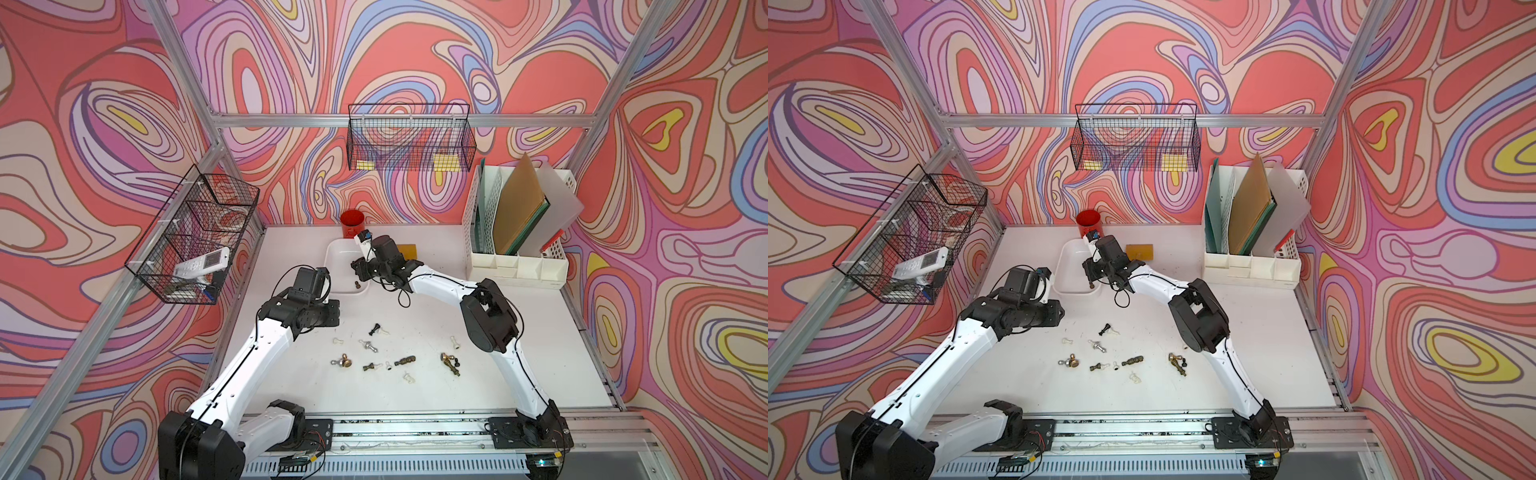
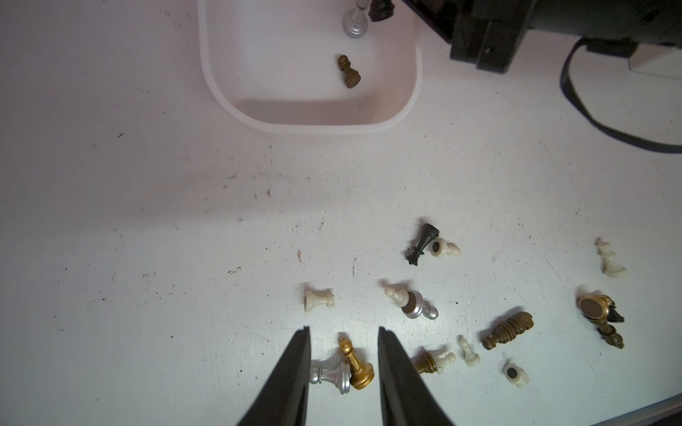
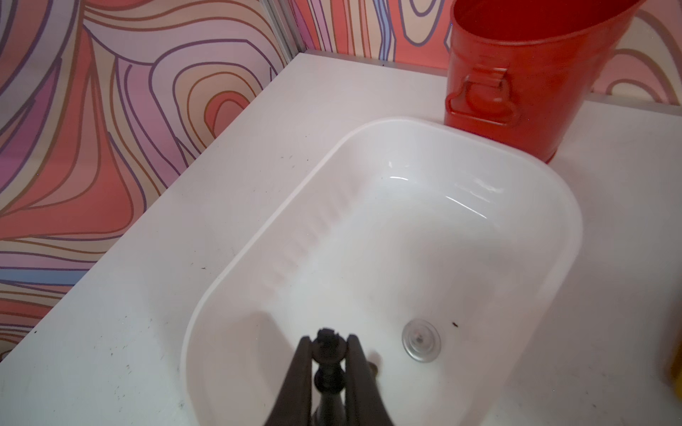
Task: Put the chess pieces into the storage box
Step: Place the chess piece in the storage box, then pick up the chess piece at the center of the board.
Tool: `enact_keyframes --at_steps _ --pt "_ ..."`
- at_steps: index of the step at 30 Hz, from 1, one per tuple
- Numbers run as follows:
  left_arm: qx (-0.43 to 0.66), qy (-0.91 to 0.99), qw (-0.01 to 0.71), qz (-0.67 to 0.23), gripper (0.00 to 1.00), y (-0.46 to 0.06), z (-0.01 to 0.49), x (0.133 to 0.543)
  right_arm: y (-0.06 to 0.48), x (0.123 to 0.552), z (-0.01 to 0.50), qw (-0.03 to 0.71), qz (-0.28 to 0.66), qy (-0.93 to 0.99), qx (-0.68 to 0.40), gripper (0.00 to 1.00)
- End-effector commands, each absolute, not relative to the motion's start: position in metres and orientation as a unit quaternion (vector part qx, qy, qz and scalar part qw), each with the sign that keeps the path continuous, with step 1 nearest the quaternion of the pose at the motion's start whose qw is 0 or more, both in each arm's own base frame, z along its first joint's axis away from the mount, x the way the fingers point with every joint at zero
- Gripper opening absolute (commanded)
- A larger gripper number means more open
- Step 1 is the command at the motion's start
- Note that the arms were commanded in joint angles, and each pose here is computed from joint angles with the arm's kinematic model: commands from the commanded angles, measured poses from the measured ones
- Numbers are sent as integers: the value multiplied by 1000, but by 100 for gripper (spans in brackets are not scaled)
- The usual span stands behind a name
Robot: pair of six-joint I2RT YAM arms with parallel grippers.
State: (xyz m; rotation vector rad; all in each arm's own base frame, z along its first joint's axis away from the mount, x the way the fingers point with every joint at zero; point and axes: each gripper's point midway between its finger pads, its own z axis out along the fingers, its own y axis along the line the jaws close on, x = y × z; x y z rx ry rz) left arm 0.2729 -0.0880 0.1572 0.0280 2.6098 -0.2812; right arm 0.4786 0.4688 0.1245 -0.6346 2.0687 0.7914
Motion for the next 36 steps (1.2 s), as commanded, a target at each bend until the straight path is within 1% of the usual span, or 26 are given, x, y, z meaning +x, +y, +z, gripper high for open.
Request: enact_keyframes --at_steps 1,7,9,14,22,26,32,36 --pt "5 959 262 -111 36 -87 159 272 488 482 123 423 333 796 -276 4" --pt "4 959 260 -112 36 -87 158 272 502 483 115 431 336 786 -288 8" --pt "4 959 260 -112 36 -87 159 271 502 484 115 436 338 783 -286 11" --pt "2 959 261 -110 37 -85 159 271 503 483 126 444 342 777 -288 14" --pt "-2 959 261 -110 37 -84 158 270 500 475 158 462 351 761 -291 22" --pt "-3 959 261 -106 37 -83 158 270 498 472 174 470 356 753 -292 29" --pt "-3 959 267 -97 37 -79 159 270 489 465 209 486 360 744 -283 29" --pt "7 957 268 -115 37 -86 159 269 474 456 239 491 356 747 -271 29"
